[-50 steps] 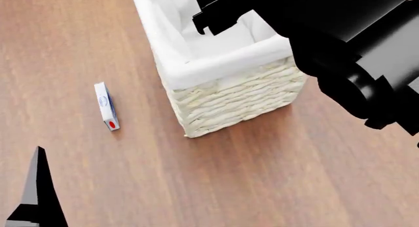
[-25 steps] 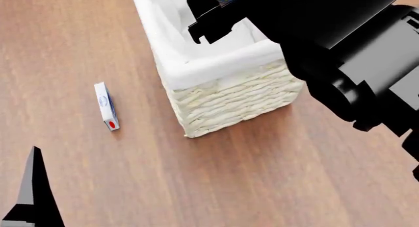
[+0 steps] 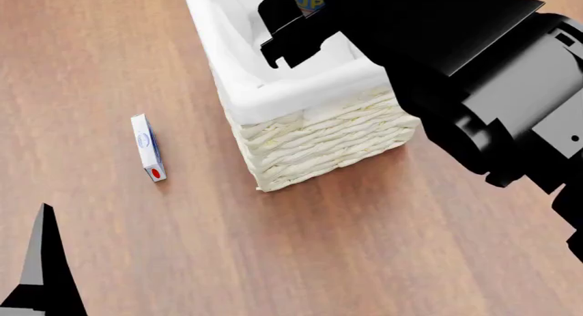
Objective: Pick up the alphabet soup and the cream cheese box, and put them in the basket.
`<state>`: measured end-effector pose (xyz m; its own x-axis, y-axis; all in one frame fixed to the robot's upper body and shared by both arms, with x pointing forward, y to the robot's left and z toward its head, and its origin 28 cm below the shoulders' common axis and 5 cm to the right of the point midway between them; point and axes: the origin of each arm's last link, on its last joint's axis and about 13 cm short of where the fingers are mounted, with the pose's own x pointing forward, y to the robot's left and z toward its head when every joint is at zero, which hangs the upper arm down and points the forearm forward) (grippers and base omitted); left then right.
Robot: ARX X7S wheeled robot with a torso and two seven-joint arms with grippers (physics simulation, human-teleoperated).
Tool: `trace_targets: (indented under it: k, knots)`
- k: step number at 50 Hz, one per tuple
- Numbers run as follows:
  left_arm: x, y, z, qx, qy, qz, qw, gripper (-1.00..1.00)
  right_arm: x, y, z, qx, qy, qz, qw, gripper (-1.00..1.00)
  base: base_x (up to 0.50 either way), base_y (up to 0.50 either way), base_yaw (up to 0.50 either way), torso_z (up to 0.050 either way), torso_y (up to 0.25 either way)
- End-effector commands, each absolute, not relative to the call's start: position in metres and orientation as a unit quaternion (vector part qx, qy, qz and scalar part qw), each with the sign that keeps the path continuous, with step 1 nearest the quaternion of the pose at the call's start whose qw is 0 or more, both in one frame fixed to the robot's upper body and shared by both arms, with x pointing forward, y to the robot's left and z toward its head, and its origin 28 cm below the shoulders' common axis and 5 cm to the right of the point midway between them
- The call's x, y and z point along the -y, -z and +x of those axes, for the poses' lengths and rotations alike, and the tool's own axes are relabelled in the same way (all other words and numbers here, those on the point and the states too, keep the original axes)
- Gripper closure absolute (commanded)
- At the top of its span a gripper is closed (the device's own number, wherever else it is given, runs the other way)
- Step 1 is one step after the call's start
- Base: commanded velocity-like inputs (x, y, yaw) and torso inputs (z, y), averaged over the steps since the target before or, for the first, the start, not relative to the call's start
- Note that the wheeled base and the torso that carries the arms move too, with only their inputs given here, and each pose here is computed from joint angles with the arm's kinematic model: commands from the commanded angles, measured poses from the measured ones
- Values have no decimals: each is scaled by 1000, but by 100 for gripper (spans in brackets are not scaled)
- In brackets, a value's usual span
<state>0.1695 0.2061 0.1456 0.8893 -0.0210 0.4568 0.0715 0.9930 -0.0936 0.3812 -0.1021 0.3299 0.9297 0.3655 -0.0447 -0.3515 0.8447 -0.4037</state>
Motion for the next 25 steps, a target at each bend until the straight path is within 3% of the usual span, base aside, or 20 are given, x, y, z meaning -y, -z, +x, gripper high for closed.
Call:
trace_targets:
  k: [1, 25]
  knots:
    - [-206, -146, 169, 235, 24, -54, 970, -100, 101, -339, 380, 37, -183, -225, 956, -100, 0, 0, 0, 0, 0]
    - [-205, -146, 168, 234, 26, -52, 971, -100, 105, -345, 374, 51, -178, -228, 956, -100, 0, 0, 0, 0, 0]
